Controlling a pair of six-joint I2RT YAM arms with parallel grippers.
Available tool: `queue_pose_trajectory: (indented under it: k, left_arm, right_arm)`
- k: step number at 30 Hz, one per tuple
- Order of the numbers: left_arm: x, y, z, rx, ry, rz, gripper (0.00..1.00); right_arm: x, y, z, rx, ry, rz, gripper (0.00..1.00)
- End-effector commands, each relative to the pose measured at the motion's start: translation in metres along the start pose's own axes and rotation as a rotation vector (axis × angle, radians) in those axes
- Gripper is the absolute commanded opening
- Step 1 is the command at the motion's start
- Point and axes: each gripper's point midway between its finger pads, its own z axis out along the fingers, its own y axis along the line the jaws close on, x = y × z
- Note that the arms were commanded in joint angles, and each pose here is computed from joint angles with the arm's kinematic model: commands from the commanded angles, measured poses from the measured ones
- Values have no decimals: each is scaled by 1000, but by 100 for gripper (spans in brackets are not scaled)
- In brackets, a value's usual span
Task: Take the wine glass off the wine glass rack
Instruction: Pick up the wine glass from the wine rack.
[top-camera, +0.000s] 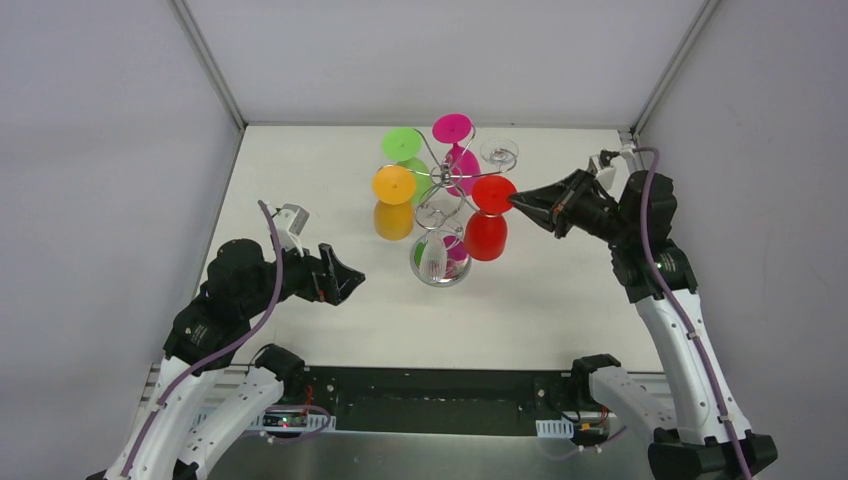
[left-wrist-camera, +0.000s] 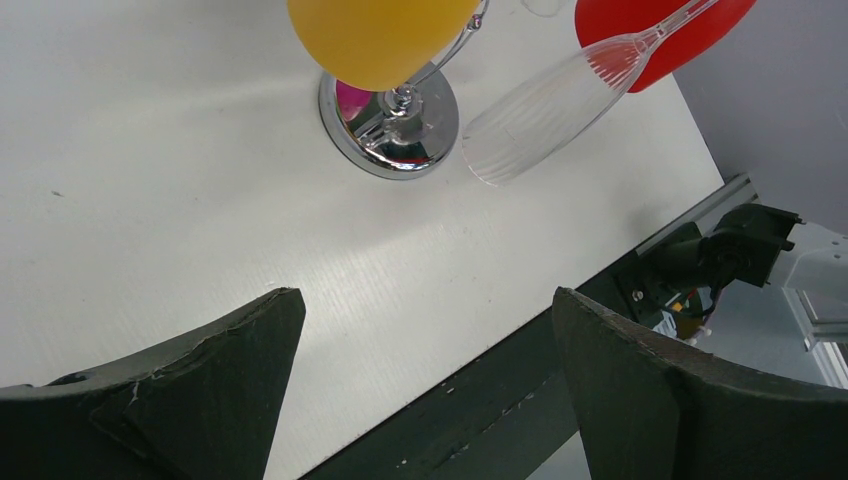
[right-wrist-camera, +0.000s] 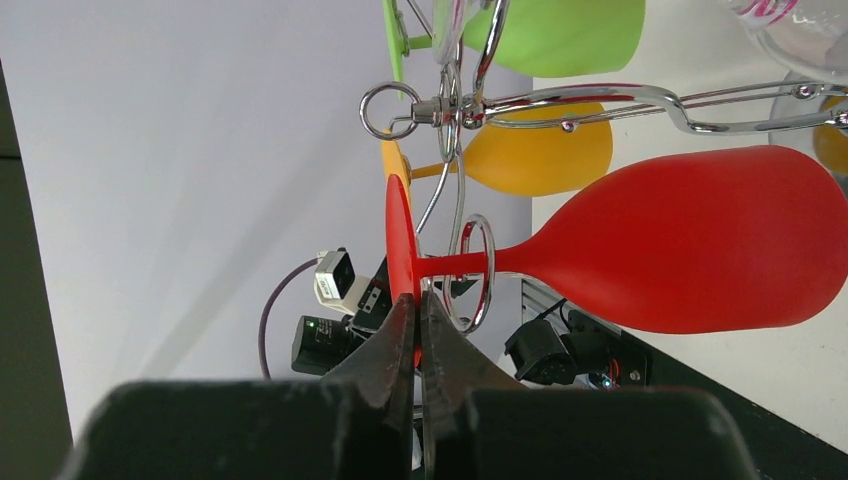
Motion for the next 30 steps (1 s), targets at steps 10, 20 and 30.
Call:
queue_pose_trajectory:
  k: [10,20,30]
  left_arm:
    - [-9,1,0,-9,-43,-3,99]
    - [-8,1,1,-8,-36,-10,100]
    - [-6,2,2,-13,-33,-12,100]
  right_arm:
    - [18,8,-18,-31,23,-17,0]
    - [17,10,-15,-51,21,12,0]
    - [11,13,1,-60,12,35,0]
